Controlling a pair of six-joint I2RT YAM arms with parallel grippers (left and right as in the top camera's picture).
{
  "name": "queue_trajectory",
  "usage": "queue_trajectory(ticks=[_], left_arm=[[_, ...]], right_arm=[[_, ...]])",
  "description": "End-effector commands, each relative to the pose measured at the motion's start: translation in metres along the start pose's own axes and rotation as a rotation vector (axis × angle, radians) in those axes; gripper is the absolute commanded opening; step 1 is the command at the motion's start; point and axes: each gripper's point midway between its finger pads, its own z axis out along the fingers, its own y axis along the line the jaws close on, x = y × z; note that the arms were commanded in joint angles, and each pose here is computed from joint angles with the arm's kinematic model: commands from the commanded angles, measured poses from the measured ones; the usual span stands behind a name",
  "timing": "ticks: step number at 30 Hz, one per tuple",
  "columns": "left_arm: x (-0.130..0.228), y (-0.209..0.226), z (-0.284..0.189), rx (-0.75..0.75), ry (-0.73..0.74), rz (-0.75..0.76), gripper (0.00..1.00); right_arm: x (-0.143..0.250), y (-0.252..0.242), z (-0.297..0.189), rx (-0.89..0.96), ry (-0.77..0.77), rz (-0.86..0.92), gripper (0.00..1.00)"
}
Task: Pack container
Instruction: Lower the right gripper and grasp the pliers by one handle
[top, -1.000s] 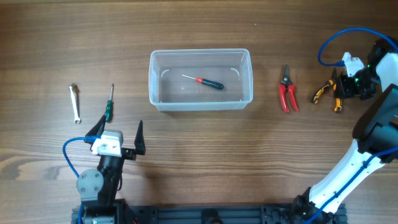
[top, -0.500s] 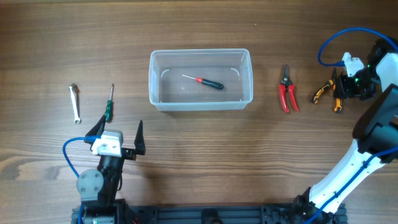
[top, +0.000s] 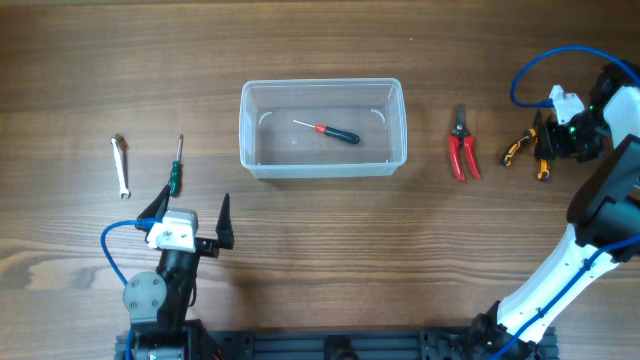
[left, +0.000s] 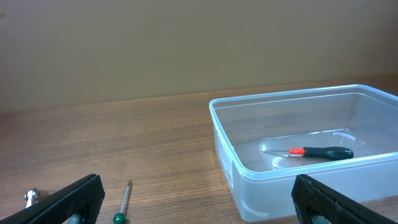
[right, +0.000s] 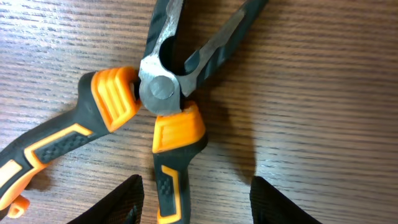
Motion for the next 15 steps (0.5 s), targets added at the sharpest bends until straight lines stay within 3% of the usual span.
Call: queue_trajectory(ticks=[1, 9, 15], left_arm=[[0.0018, -0.0007, 0.0002, 0.001, 0.000, 0.013, 1.00], [0.0019, -0.0008, 0.0002, 0.002, 0.001, 0.012, 1.00], [0.0018, -0.0008, 0.0002, 0.002, 0.000, 0.013, 1.00]], right_arm=[[0.0065, 0.0042, 0.0122, -0.021, 0.028, 0.010, 0.55], [0.0066, 0.0044, 0.0122, -0.022, 0.028, 0.011, 0.54], [0.0065, 0.0043, 0.0122, -0.022, 0.028, 0.015, 0.27]])
